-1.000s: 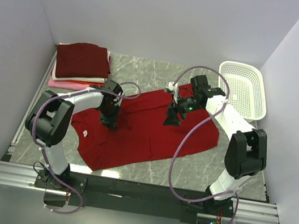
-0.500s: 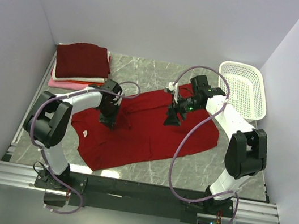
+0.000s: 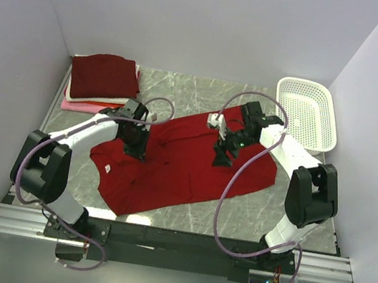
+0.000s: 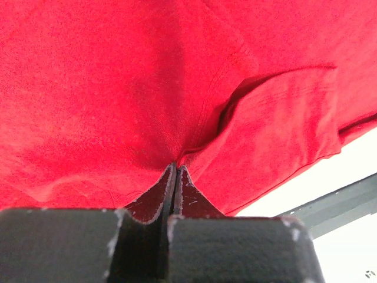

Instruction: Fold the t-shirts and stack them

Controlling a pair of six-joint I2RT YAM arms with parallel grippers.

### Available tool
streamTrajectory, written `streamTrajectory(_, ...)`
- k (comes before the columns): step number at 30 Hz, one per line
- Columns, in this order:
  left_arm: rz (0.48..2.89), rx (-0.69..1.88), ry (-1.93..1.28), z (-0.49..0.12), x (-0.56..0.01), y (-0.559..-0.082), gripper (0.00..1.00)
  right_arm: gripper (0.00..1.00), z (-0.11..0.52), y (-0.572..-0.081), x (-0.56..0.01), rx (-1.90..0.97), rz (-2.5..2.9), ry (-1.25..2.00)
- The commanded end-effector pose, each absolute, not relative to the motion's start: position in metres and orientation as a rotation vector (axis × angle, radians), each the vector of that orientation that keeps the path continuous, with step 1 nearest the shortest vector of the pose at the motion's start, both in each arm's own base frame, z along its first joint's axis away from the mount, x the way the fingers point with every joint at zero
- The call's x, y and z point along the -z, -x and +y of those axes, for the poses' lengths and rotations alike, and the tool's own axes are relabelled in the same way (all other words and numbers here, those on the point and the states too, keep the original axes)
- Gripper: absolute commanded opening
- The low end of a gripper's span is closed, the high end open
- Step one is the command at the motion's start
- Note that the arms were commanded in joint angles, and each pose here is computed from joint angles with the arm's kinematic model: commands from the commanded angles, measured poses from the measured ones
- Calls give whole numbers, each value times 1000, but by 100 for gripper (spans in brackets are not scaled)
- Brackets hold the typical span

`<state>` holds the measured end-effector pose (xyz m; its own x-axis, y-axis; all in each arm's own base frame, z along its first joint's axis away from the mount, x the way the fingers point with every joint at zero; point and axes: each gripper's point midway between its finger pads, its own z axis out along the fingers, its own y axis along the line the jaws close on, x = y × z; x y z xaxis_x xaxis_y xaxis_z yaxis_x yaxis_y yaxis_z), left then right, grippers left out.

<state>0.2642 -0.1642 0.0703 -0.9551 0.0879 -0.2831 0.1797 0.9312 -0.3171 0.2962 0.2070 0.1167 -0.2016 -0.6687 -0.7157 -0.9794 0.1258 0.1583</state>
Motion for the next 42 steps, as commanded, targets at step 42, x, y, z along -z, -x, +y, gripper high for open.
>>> streamTrajectory(42, 2779, 627, -157, -173, -74, -277, 1, 71, 198, -291, -112, -825, 1924, 1623)
